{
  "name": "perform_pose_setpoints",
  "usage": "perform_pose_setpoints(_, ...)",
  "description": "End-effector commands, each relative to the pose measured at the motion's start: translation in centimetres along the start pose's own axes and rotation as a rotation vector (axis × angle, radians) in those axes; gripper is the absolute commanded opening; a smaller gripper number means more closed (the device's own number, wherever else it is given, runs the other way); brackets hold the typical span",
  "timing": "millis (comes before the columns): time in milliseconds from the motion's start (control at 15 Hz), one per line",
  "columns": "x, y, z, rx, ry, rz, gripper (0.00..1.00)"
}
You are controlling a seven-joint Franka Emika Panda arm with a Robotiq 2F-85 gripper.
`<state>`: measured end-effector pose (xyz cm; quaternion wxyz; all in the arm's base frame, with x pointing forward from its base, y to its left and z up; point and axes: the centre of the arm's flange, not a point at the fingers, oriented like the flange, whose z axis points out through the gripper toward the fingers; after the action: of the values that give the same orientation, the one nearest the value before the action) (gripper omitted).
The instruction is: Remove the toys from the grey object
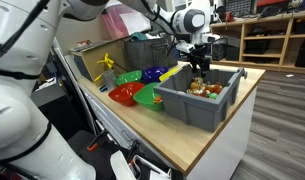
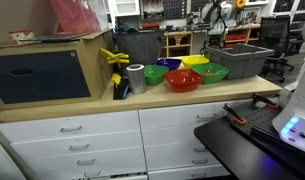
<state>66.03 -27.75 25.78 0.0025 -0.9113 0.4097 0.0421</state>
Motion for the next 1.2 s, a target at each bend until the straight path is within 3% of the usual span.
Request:
perform_pose_setpoints(0, 0.1, -0.8, 0.2, 0.046, -0.014, 0.0, 1.0)
perform_pose_setpoints(533, -0.2, 0.6, 0.2, 0.031, -0.001, -0.046, 1.0)
perform_pose_setpoints(1133, -0.3, 5.9, 2.8, -0.009, -0.024, -0.07, 1.0)
